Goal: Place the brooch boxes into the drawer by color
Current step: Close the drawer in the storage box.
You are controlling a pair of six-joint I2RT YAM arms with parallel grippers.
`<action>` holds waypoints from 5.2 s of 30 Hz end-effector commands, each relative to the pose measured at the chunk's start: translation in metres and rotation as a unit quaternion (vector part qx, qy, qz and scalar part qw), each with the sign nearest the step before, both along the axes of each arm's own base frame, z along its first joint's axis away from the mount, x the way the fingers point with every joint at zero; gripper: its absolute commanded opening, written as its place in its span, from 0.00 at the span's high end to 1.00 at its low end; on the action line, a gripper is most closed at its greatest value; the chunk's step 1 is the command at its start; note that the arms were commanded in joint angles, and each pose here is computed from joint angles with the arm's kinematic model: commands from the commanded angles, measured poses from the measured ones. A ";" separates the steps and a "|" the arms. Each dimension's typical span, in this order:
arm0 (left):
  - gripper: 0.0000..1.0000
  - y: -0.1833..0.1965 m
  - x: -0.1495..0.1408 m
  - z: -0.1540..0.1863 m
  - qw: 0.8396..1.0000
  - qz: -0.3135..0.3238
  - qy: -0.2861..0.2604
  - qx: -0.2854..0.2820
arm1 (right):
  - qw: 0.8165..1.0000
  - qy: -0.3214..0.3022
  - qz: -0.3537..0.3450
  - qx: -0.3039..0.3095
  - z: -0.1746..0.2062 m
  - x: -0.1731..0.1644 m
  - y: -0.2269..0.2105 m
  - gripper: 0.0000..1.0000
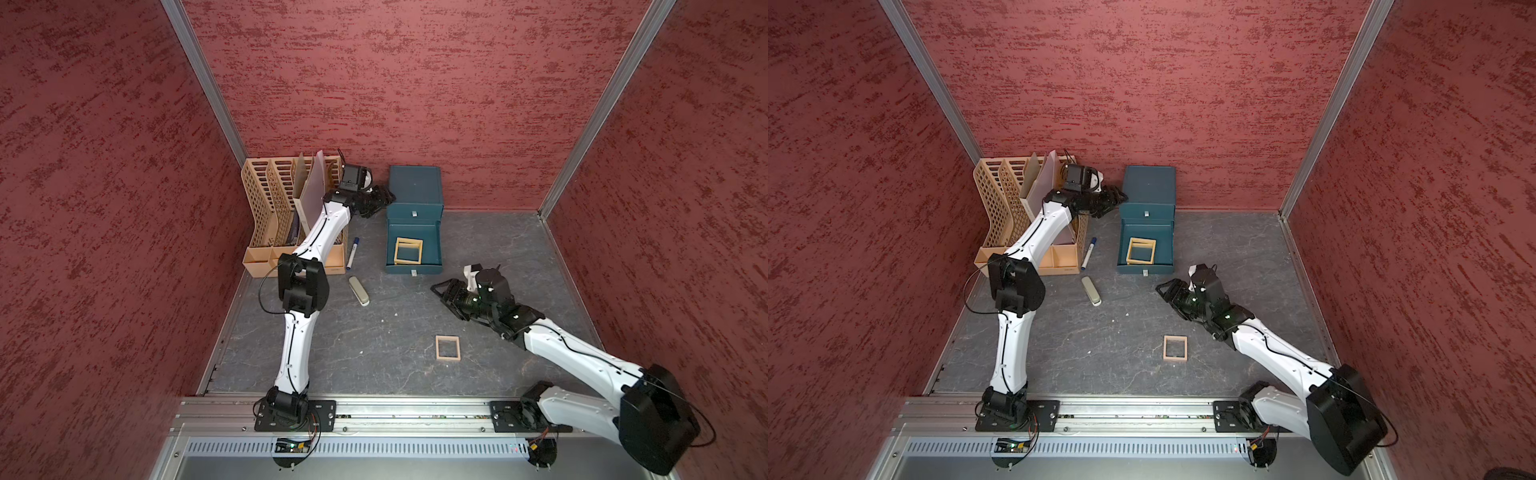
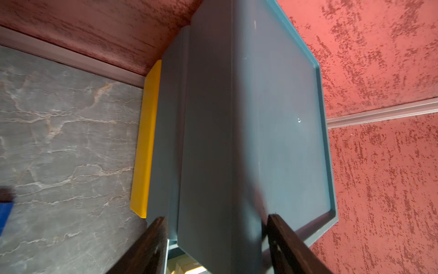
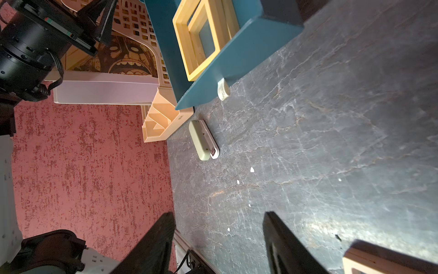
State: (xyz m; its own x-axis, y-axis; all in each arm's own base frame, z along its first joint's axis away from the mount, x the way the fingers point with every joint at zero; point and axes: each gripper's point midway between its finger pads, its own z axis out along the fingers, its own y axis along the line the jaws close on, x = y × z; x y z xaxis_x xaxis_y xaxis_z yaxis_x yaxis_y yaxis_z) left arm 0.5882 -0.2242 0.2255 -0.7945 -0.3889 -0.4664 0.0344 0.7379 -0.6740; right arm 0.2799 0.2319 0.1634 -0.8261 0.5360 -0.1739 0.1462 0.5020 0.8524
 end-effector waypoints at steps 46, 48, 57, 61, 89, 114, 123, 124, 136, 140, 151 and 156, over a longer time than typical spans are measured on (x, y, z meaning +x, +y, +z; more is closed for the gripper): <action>0.34 0.007 -0.004 -0.013 1.000 -0.002 0.022 0.020 | 0.957 -0.053 -0.139 0.249 -0.056 0.110 0.045 0.68; 0.34 0.007 -0.004 -0.014 1.000 -0.003 0.022 0.020 | 0.956 -0.055 -0.138 0.254 -0.053 0.112 0.046 0.68; 0.35 0.007 -0.004 -0.014 1.000 -0.003 0.022 0.020 | 0.953 -0.059 -0.138 0.264 -0.049 0.115 0.050 0.70; 0.35 0.007 -0.004 -0.014 1.000 -0.003 0.022 0.020 | 0.953 -0.054 -0.138 0.264 -0.050 0.115 0.052 0.70; 0.35 0.008 -0.004 -0.015 1.000 -0.003 0.025 0.019 | 0.949 -0.085 -0.140 0.270 -0.001 0.129 0.056 1.00; 0.35 0.009 -0.006 -0.016 0.999 -0.004 0.030 0.019 | 0.952 -0.080 -0.164 0.244 -0.011 0.176 0.042 1.00; 0.35 0.008 -0.006 -0.015 0.999 -0.005 0.030 0.017 | 0.950 -0.079 -0.180 0.243 -0.012 0.207 0.036 1.00; 0.35 0.008 -0.007 -0.015 0.999 -0.005 0.030 0.017 | 0.949 -0.079 -0.181 0.244 -0.013 0.210 0.035 1.00; 0.36 0.008 -0.006 -0.017 0.999 -0.006 0.031 0.020 | 0.948 -0.070 -0.199 0.239 -0.023 0.245 0.033 1.00; 0.35 0.008 -0.006 -0.019 0.999 -0.006 0.033 0.020 | 0.946 -0.072 -0.204 0.243 -0.023 0.255 0.032 1.00; 0.36 0.008 -0.006 -0.018 0.999 -0.006 0.032 0.018 | 0.943 -0.067 -0.217 0.244 -0.030 0.272 0.030 1.00; 0.36 0.007 -0.006 -0.018 0.999 -0.007 0.033 0.018 | 0.942 -0.066 -0.221 0.244 -0.031 0.277 0.029 1.00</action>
State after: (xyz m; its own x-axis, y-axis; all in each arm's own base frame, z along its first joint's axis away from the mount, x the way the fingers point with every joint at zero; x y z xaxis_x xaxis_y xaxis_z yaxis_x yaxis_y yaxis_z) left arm 0.5846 -0.2218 0.2252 -0.8051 -0.3820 -0.4538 0.0262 0.7415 -0.6705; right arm 0.5465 0.2699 0.1335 -0.5252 0.8460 0.0920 0.1228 -0.0316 0.9919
